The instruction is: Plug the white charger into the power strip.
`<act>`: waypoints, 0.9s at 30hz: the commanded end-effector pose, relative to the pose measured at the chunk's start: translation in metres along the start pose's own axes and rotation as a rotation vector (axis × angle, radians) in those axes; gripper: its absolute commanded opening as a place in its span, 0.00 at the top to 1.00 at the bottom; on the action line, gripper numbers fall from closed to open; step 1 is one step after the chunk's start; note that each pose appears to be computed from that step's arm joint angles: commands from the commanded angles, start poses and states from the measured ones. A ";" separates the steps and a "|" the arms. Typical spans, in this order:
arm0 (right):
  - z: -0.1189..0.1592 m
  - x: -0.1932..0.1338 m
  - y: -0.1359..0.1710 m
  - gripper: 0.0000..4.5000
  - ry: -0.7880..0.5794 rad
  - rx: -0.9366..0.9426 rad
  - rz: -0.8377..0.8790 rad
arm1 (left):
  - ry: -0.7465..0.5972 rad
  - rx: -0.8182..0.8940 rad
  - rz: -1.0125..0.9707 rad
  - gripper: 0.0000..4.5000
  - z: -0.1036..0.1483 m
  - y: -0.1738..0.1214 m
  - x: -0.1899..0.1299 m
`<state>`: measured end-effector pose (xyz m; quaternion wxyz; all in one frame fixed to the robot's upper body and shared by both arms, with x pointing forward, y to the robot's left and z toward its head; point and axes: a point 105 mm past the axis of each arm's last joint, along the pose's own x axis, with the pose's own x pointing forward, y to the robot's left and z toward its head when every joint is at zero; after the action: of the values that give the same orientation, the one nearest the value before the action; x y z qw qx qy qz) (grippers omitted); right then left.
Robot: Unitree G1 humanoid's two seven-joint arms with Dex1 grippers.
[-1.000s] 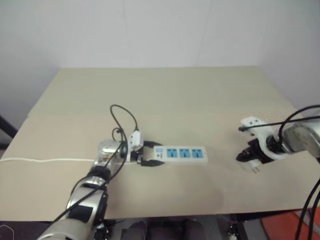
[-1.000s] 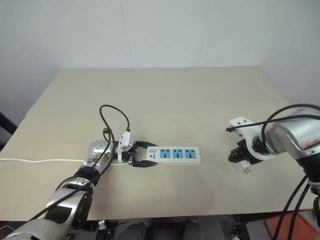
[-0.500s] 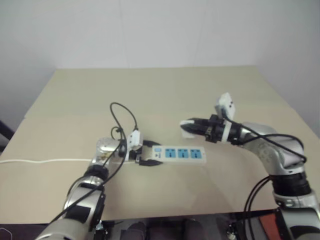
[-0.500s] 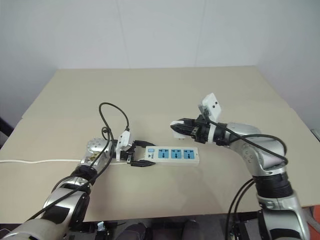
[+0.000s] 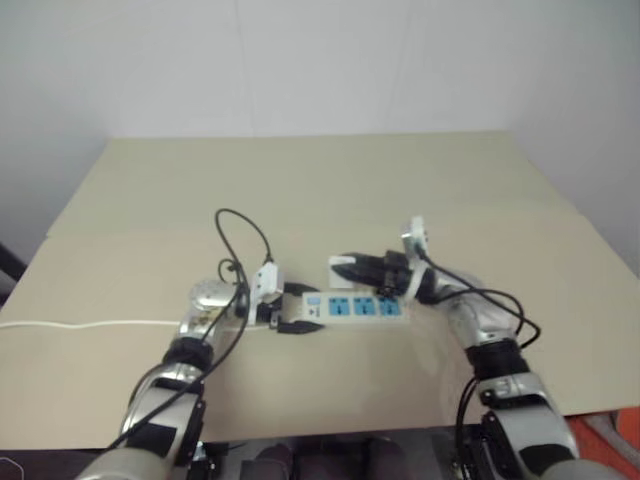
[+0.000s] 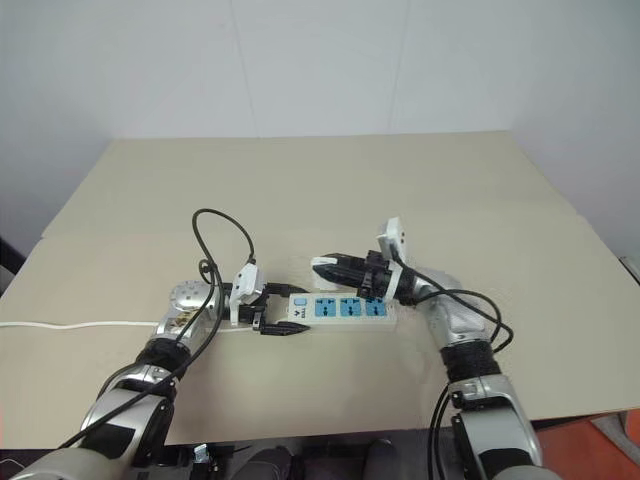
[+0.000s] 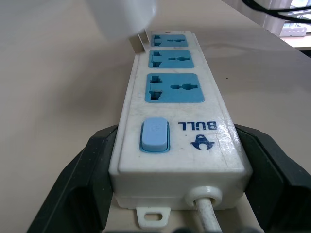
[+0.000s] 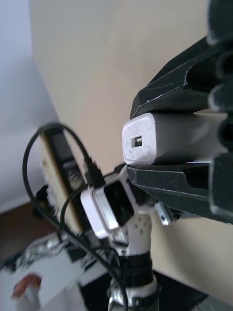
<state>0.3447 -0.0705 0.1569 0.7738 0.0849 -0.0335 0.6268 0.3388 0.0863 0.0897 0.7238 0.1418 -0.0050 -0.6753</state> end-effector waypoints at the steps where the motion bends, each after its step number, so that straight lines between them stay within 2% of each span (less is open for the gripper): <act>1: 0.009 0.005 0.003 0.75 -0.037 -0.063 0.059 | 0.025 -0.003 -0.005 0.28 -0.003 -0.002 0.000; 8: 0.006 0.009 0.001 0.75 -0.061 -0.112 0.068 | 0.030 -0.006 0.001 0.28 -0.002 -0.001 -0.002; 17: -0.009 0.002 -0.003 0.75 -0.001 -0.092 0.093 | 0.026 -0.025 -0.003 0.28 -0.003 -0.004 0.000; 27: -0.011 -0.009 -0.011 0.75 0.011 -0.090 0.059 | 0.026 -0.032 -0.002 0.28 -0.005 -0.005 -0.001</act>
<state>0.3498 -0.0733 0.1382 0.7539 0.0593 -0.0481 0.6525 0.3367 0.0877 0.0890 0.7284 0.1364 0.0051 -0.6715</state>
